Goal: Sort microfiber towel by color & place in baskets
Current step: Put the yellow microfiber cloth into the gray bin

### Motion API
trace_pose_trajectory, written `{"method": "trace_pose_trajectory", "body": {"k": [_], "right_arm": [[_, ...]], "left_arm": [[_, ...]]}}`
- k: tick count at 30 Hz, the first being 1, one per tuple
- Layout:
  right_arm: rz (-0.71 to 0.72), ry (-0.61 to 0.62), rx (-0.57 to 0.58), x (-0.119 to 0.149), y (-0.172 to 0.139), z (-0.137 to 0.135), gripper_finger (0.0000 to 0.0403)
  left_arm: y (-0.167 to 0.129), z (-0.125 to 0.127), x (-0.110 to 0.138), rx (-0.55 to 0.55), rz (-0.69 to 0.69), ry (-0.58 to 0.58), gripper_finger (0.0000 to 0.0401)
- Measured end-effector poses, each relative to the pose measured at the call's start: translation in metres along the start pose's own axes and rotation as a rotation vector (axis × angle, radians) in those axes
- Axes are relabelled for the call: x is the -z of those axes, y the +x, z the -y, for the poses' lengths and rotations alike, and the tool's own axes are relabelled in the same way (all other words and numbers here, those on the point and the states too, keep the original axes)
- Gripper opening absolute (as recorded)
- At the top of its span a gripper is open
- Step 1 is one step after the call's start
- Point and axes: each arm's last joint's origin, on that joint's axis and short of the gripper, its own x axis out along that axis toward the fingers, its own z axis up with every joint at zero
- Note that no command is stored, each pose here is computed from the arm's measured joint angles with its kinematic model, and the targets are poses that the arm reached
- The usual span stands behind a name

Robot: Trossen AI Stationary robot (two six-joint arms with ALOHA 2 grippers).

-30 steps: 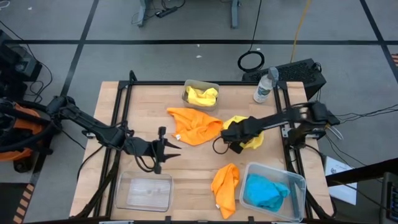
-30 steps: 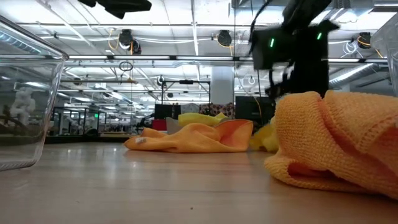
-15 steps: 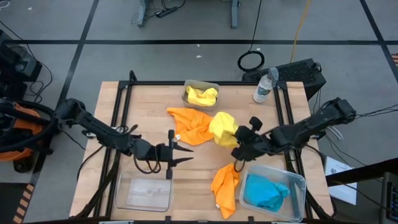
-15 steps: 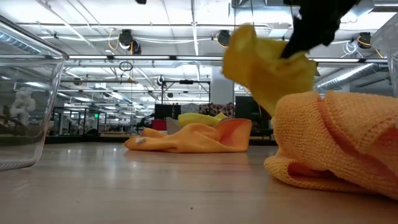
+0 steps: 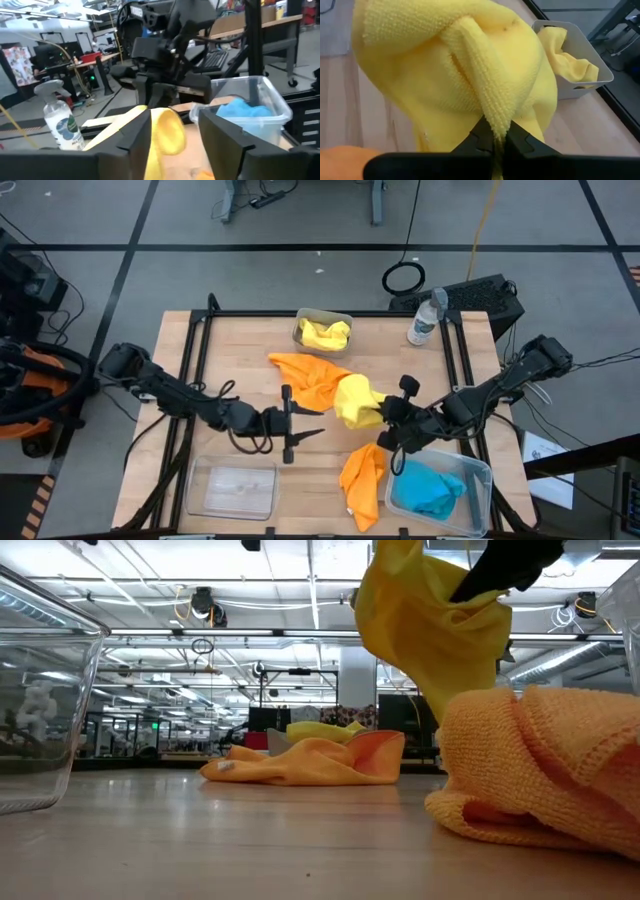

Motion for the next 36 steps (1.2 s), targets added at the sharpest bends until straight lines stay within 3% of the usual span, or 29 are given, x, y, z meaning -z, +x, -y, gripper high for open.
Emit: {"method": "trace_pose_trajectory", "body": {"k": [7, 11, 25, 31, 36], "right_arm": [[0.029, 0.004, 0.087, 0.007, 0.005, 0.001, 0.0004], [0.064, 0.035, 0.120, 0.014, 0.013, 0.002, 0.0004], [0.127, 0.095, 0.165, 0.026, 0.023, 0.001, 0.0004], [0.205, 0.006, 0.246, 0.018, 0.023, 0.001, 0.0004], [0.216, -0.056, 0.299, 0.012, 0.028, 0.007, 0.0004]], "left_arm": [[0.018, -0.011, 0.011, -0.050, -0.037, -0.008, 0.0219], [0.022, -0.015, 0.018, -0.069, -0.060, -0.055, 0.0221], [0.022, -0.014, 0.027, -0.045, -0.139, -0.024, 0.0222], [0.022, -0.016, 0.026, -0.057, -0.129, -0.007, 0.0222], [0.026, -0.024, 0.031, -0.048, -0.139, -0.105, 0.0222]]}}
